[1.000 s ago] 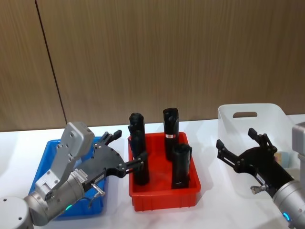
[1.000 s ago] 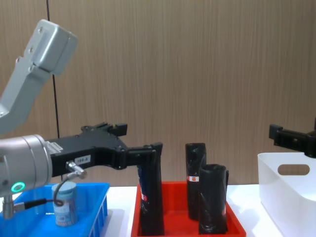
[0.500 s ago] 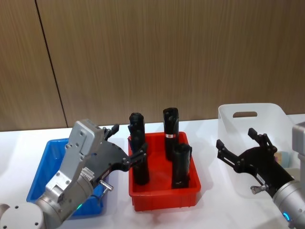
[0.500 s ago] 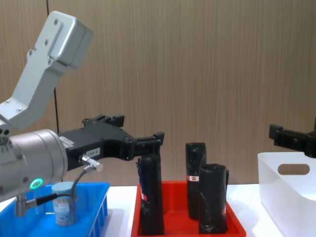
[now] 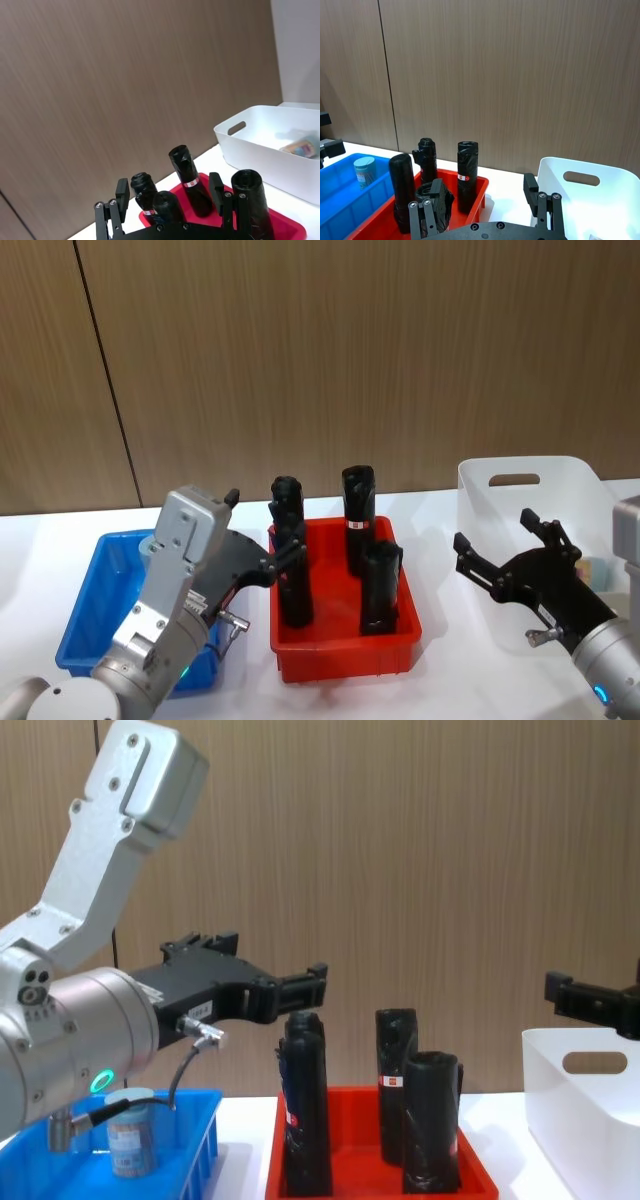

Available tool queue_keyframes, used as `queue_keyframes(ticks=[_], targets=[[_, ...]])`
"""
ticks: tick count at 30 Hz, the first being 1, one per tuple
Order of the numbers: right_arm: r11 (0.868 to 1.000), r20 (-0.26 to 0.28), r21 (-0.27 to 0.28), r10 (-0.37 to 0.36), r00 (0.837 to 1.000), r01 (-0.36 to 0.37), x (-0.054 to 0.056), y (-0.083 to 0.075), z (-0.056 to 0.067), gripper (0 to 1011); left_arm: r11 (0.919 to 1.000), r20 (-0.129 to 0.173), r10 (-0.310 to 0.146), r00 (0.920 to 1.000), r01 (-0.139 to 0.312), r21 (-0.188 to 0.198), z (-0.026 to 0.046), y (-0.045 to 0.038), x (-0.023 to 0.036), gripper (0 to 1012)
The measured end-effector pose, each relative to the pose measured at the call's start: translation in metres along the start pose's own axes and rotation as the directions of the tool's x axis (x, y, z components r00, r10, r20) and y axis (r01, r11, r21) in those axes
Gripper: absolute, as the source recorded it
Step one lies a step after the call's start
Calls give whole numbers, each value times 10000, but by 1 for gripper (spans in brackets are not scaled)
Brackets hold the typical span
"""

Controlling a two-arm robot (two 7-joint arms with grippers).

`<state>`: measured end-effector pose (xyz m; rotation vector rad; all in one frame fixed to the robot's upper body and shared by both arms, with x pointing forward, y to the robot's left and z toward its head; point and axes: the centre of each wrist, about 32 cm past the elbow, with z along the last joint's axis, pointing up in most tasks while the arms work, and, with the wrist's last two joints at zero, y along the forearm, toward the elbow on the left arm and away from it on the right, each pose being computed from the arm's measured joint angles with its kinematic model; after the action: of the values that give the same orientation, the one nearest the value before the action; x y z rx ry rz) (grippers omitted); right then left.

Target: Pick the cotton swabs from the blue box and place them into the white box.

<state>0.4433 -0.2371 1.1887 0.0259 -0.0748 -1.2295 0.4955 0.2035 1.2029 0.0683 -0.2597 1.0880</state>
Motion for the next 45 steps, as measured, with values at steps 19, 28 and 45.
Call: queue_keyframes(ticks=[19,28,45], targets=[[10000,0,0,0,10000,0,0,0,0,1002,9994,30,357,9994,-356,-41,29,8,-61,1003],[10000,1,-3,33,10000,-33,1,0,-1,1002,9993,35,362,9993,-362,-45,31,7,-58,1003],[9919,-315,-390,1199,9923,-1211,107,42,12,1002,9993,33,368,9993,-367,-51,30,6,-55,1003]])
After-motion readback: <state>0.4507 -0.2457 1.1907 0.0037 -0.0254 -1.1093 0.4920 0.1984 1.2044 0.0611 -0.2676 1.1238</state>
